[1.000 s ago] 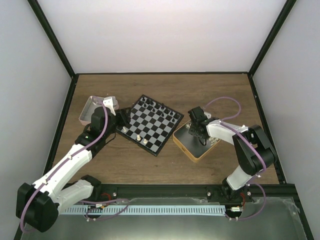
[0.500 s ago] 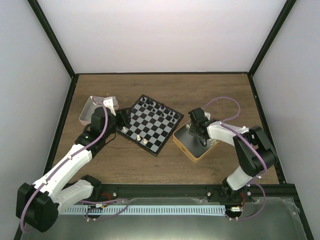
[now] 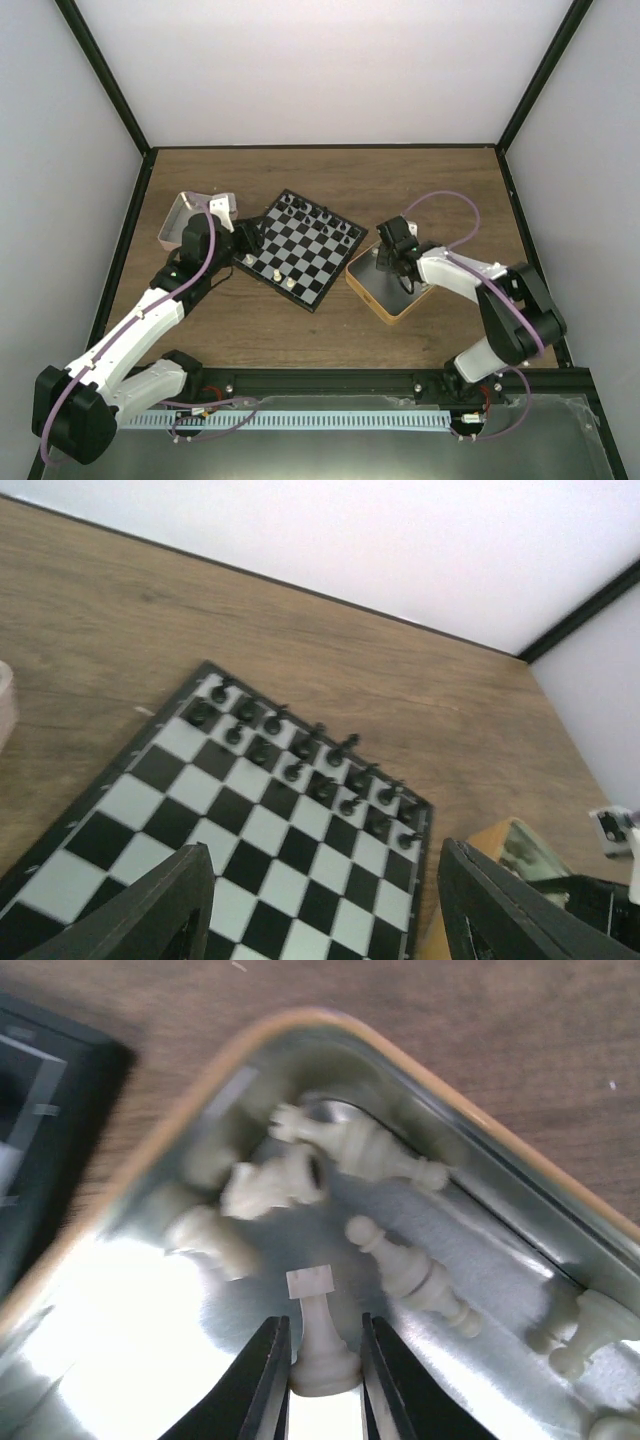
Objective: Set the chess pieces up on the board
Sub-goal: Pick up the chess piece from the storage box, then place the chess piece on the chessboard.
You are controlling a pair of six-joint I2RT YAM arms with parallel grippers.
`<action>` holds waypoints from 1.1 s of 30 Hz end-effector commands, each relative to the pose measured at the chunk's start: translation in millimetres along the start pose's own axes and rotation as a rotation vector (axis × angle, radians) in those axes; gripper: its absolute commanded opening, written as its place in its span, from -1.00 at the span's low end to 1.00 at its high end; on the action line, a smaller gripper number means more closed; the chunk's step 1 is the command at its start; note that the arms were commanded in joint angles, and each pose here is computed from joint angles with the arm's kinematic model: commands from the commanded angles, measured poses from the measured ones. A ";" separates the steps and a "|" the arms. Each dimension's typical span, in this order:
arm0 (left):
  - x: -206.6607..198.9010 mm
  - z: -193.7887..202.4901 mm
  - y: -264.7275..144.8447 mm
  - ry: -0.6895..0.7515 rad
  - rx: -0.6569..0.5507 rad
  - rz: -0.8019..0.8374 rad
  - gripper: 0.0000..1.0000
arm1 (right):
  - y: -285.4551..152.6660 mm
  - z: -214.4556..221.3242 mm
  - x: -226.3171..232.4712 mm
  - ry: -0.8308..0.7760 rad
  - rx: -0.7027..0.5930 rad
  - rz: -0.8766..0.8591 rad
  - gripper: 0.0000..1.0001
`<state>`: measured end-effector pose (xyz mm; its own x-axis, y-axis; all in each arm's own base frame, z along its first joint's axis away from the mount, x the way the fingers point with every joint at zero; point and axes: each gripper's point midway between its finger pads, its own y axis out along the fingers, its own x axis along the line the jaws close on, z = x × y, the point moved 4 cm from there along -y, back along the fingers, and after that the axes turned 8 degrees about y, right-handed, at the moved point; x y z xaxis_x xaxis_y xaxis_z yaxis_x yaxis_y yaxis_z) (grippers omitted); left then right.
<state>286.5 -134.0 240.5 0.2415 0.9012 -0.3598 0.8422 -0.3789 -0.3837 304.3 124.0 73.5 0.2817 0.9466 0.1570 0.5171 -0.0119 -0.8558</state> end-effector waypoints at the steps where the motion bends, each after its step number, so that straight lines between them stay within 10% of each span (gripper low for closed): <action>1: -29.8 -5.4 -1.8 0.035 -0.006 0.216 0.27 | -42.6 -19.7 29.3 -0.059 -0.133 -0.216 -0.66; 17: -124.8 -31.7 -27.3 -0.114 0.149 0.923 0.39 | -240.3 -10.1 109.4 -0.460 -0.281 -1.352 -0.64; 33: -157.1 -14.3 -31.3 -0.143 0.346 1.066 0.04 | -253.2 1.3 126.3 -0.596 -0.177 -1.496 -0.64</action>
<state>235.4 -255.5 308.5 0.6416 0.1026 -0.7602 0.1041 -0.9935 -0.0462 213.5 242.9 285.0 -0.7959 0.1930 0.5738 0.1655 0.9811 -0.1004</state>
